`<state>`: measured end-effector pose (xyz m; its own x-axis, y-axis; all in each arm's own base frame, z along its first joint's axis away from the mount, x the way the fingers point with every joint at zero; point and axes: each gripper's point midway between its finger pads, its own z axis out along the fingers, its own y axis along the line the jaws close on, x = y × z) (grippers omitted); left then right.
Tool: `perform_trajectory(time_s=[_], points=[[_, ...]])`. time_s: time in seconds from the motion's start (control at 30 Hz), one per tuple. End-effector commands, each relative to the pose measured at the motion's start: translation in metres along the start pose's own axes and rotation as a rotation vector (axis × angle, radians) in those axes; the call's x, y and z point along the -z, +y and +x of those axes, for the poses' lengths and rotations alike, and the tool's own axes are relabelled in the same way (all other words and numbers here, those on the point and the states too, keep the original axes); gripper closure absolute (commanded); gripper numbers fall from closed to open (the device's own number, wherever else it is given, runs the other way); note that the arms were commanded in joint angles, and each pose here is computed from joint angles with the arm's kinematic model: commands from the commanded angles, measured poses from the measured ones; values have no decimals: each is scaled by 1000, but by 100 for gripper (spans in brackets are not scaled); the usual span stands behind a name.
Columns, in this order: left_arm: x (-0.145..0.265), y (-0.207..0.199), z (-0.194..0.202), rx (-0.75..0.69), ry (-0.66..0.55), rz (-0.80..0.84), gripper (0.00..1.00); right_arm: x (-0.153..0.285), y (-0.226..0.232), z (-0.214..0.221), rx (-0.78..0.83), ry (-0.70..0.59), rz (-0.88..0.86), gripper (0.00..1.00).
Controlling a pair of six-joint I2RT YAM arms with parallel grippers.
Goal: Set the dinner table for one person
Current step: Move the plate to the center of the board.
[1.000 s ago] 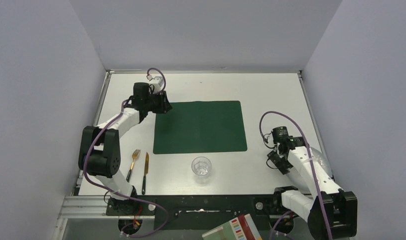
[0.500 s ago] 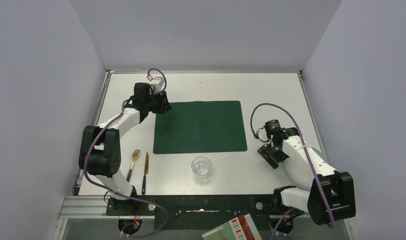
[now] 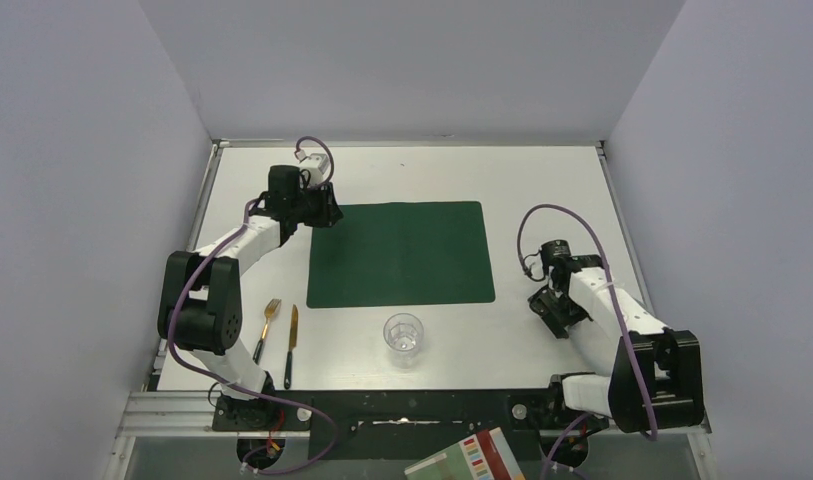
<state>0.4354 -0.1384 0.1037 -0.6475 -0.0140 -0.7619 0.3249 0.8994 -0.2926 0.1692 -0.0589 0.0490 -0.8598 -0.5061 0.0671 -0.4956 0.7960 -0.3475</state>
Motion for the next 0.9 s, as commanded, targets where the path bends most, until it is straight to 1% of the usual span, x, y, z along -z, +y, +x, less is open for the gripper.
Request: perform_trajectory(time_s=[0.0, 0.1, 0.17, 0.2, 0.23, 0.27, 0.3, 0.37, 0.43, 0.57, 0.8, 0.87], points=[[8, -8, -33, -51, -96, 15, 69, 4, -5, 11, -34, 20, -20, 36], [6, -8, -33, -48, -90, 18, 70, 0, 1, 19, -18, 53, -66, 37], [6, -8, -33, -49, -89, 18, 70, -1, 2, 20, -8, 56, -99, 45], [7, -8, -33, -50, -90, 16, 70, 0, 3, 19, -3, 53, -111, 51], [7, -8, -33, -51, -90, 16, 70, 1, 3, 17, 5, 47, -120, 61], [7, -8, -34, -53, -91, 15, 70, 2, 3, 15, 11, 41, -128, 74], [7, -8, -34, -54, -91, 14, 70, 2, 3, 13, 15, 39, -136, 82], [8, -8, -34, -59, -92, 12, 69, 4, 2, 9, 19, 34, -146, 90], [9, -7, -34, -62, -95, 9, 70, 6, 1, 4, 24, 20, -156, 93], [10, -6, -35, -68, -97, 2, 70, 12, 1, -9, 37, -22, -184, 95], [8, -6, -35, -68, -92, 2, 70, 27, 22, -45, 118, -99, -235, 95], [8, -6, -35, -68, -91, 1, 70, 27, 18, -55, 113, -106, -210, 92]])
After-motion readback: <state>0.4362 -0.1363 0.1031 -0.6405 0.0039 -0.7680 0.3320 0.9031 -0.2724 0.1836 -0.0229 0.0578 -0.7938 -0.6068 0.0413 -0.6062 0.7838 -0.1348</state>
